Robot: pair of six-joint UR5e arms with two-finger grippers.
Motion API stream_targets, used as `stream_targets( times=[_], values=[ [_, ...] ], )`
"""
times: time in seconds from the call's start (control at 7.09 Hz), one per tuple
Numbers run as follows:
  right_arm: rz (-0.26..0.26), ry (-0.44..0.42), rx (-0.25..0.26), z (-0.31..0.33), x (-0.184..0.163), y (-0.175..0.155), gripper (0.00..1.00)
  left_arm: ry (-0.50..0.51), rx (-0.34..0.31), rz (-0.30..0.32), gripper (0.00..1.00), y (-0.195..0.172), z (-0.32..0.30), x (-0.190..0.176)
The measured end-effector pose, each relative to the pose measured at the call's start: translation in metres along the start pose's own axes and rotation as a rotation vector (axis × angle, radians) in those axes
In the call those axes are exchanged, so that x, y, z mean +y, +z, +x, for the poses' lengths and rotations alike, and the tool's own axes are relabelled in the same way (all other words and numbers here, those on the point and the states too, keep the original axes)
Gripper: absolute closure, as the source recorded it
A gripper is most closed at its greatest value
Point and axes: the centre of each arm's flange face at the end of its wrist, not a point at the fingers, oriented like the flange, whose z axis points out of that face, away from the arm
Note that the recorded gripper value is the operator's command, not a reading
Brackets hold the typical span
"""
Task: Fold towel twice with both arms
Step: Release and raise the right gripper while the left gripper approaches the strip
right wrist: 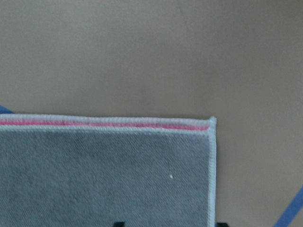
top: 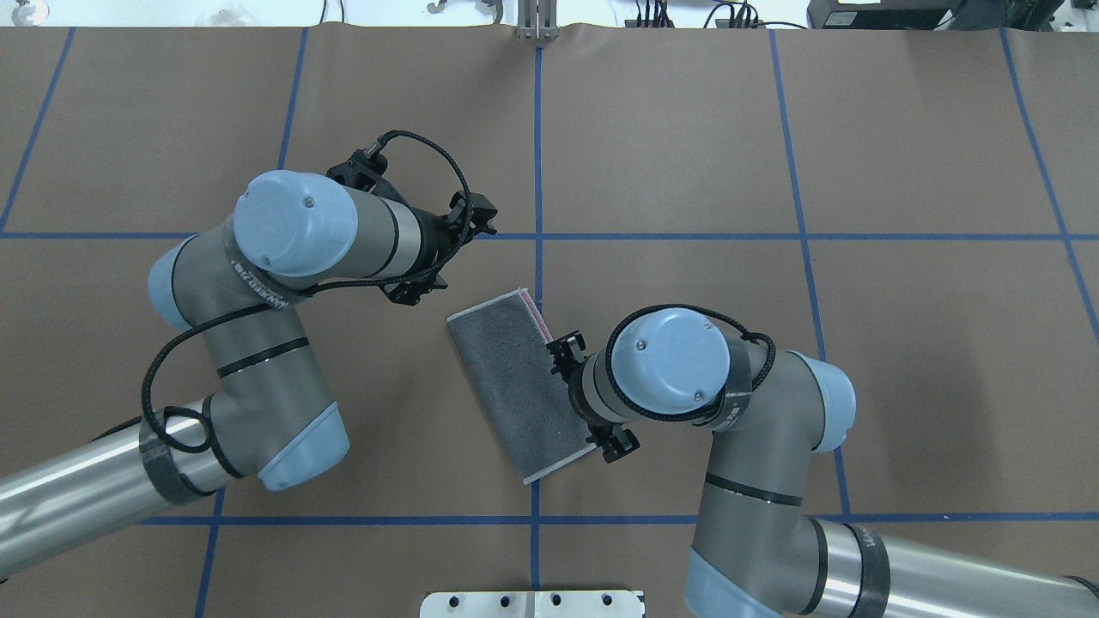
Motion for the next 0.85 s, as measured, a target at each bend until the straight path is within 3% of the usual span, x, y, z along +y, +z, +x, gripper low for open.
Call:
stream_targets(
  times=[0.28, 0.42, 0.85],
  values=[
    [0.060, -0.071, -0.027, -0.028, -0.060, -0.012, 0.00, -0.045, 0.004, -0.033, 0.02, -0.012, -0.040, 0.047],
    [0.081, -0.111, -0.037, -0.039, -0.083, -0.019, 0.00, -0.056, 0.001, -0.036, 0.17, -0.011, -0.064, 0.077],
    [0.121, -0.160, -0.035, -0.048, -0.117, -0.019, 0.00, -0.072, -0.018, -0.042, 0.21, -0.002, -0.126, 0.165]
  ],
)
